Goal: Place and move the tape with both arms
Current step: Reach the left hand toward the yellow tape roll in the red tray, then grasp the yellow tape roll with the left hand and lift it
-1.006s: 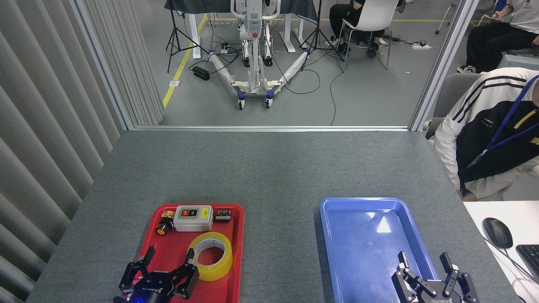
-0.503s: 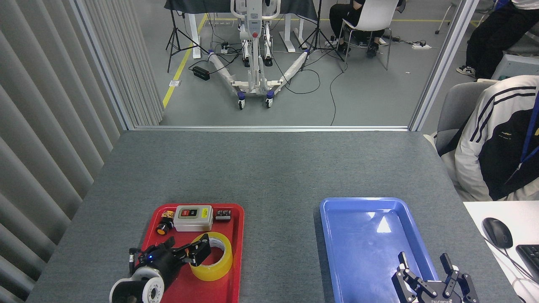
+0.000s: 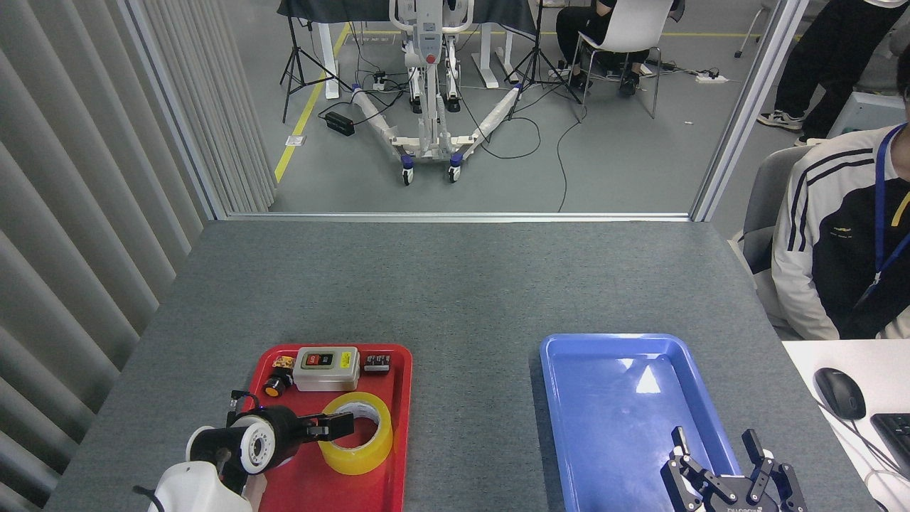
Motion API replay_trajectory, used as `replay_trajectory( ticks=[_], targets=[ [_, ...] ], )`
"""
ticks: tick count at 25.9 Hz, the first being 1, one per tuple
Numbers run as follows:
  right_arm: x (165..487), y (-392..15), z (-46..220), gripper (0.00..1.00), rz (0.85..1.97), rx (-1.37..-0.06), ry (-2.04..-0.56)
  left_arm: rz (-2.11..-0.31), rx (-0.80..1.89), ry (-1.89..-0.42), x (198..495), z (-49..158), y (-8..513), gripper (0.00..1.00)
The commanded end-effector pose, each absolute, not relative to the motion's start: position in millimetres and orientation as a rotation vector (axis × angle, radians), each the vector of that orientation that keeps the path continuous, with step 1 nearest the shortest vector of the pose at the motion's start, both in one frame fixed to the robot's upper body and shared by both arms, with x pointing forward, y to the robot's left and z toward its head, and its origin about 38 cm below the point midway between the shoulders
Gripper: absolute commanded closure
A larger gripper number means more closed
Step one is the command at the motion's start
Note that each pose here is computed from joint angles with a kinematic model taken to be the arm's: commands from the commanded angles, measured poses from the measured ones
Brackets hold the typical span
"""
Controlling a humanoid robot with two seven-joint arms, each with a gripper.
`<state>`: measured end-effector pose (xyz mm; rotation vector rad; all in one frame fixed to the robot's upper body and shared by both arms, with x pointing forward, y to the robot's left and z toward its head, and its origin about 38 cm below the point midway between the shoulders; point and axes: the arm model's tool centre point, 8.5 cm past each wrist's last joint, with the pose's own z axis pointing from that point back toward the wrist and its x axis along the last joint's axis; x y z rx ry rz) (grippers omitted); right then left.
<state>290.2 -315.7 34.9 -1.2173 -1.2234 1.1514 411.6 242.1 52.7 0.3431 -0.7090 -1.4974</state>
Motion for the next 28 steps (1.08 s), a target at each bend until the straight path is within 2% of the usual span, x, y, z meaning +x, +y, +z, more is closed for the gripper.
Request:
replay_trajectory(
  ticks=[1,10,11,15,16,21,26,28],
  targets=[
    [290.1,-314.1,34.6,0.0,1.145,-1.217,-1.227,-1.524,0.341,-0.691,413.5,49.6,240.0,0.0],
    [289.6,-314.6,32.4,0.0,1.14,-1.214,-1.22,-1.537,0.316,-0.62,430.1,38.5,244.9,0.03],
    [289.6,-314.6,32.4,0.0,1.14,-1.214,-1.22,-1.546,0.312,-0.614,430.8,38.1,243.7,0.14],
    [289.5,-315.4,32.5,0.0,1.136,-1.216,-1.217,-1.603,0.255,-0.566,425.6,35.4,239.9,0.95],
    [289.3,-316.1,32.2,0.0,1.135,-1.216,-1.215,-1.636,0.24,-0.563,424.2,36.3,238.0,1.0],
    [288.9,-315.8,32.2,0.0,1.136,-1.215,-1.216,-1.704,0.237,-0.657,434.2,56.3,236.7,1.0],
    [288.2,-316.2,31.3,0.0,1.137,-1.214,-1.212,-1.838,0.136,-1.0,444.8,103.1,232.8,1.0],
    [286.1,-315.8,29.9,0.0,1.137,-1.21,-1.209,-1.959,0.105,-1.211,440.3,121.0,226.3,1.0]
  ],
)
